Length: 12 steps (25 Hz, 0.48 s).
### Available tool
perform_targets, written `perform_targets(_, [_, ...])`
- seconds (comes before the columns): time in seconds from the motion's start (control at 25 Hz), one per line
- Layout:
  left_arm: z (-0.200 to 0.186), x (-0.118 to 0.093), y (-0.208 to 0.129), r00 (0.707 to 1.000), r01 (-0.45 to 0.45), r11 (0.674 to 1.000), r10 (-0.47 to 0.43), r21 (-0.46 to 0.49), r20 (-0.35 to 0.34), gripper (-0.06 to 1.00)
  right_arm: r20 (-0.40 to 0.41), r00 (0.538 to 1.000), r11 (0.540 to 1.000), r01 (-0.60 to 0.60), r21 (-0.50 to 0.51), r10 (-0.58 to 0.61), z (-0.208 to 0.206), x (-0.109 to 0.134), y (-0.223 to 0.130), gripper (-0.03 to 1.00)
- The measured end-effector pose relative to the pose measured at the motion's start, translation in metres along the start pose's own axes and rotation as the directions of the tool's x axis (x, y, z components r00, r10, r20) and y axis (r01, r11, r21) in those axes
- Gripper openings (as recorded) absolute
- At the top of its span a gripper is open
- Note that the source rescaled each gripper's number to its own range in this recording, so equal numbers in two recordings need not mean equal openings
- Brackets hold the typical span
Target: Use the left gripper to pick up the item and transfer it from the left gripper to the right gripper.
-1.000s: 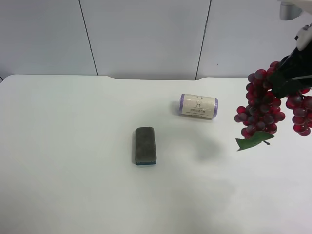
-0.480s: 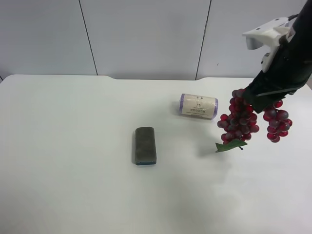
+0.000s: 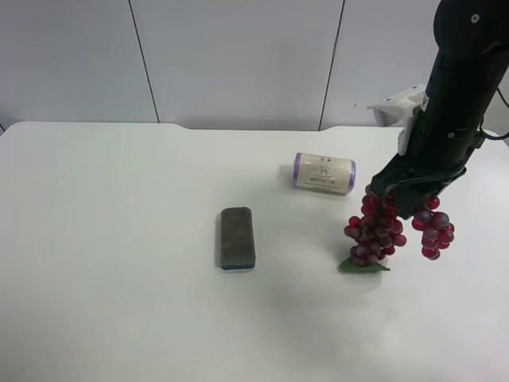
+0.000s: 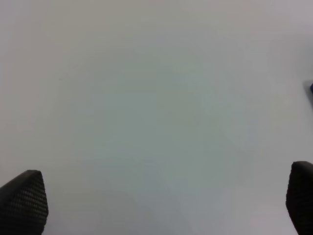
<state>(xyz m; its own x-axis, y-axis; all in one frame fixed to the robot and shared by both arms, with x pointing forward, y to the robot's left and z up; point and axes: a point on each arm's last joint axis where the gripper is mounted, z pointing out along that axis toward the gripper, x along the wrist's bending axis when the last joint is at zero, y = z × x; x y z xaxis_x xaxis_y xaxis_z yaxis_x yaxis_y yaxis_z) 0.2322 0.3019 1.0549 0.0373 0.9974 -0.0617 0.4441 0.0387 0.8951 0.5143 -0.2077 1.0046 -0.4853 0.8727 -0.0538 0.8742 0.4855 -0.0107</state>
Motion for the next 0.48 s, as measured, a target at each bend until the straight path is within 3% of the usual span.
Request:
perform_targets(0.28, [0.000,0.000,0.000,1.000,0.000,1.000,0.000,0.000,0.000,1.00,-0.022,1.000,0.993,0.008,0.119,-0.005,0.032,0.006,-0.022,0.00])
perform_targets(0.48, [0.000,0.000,0.000,1.000,0.000,1.000,0.000,0.000,0.000,1.00,-0.023,1.000,0.993,0.010,0.114,-0.007,0.042,0.007,-0.027,0.00])
